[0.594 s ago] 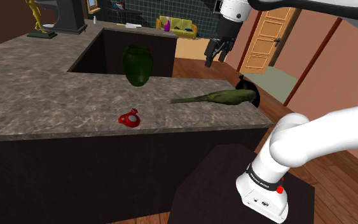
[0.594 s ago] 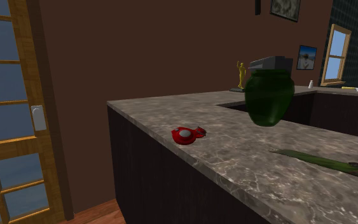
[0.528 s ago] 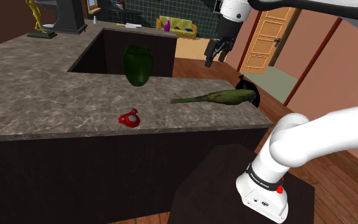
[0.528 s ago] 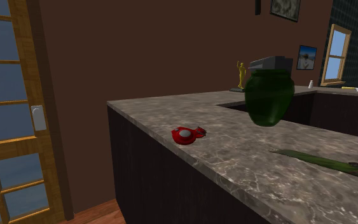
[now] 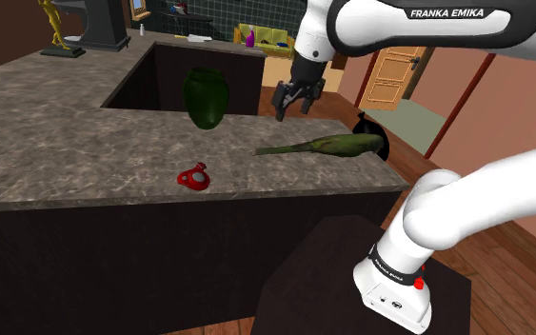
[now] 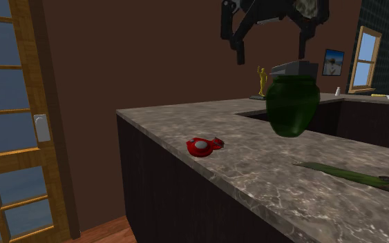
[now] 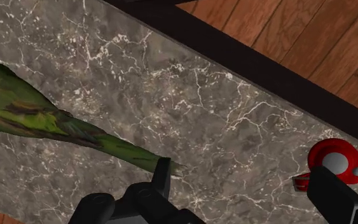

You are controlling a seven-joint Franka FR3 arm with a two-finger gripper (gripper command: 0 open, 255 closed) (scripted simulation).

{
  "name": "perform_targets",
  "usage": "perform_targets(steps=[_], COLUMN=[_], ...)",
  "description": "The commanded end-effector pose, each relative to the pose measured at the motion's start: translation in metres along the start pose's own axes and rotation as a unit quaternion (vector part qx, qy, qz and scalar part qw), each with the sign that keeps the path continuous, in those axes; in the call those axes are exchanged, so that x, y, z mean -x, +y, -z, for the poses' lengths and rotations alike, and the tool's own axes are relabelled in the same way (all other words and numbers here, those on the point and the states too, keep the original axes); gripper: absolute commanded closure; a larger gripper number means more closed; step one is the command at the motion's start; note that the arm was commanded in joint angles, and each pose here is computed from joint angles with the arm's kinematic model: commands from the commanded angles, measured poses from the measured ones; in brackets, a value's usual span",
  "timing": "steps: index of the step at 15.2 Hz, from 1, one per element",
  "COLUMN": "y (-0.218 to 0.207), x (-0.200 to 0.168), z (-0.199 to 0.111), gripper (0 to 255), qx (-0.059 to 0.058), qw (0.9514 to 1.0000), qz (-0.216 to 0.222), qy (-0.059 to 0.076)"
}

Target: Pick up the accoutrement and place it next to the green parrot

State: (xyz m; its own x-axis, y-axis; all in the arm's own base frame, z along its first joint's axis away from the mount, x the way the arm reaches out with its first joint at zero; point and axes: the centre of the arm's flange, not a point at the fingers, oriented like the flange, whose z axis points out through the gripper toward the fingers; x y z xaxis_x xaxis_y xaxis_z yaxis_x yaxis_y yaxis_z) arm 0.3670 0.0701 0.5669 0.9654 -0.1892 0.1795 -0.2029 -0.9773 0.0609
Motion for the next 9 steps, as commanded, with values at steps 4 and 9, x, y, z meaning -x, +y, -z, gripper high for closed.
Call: perform_targets(steps=[4,9], y=[-0.044,-0.087], x=[-0.018,-0.041], z=[-0.042,-0.086], gripper=[0,0], qx=[-0.004,-0.008], qw=[0.9987,0.9950], qz=[-0.051,-0.100], qy=[0.005,0.008])
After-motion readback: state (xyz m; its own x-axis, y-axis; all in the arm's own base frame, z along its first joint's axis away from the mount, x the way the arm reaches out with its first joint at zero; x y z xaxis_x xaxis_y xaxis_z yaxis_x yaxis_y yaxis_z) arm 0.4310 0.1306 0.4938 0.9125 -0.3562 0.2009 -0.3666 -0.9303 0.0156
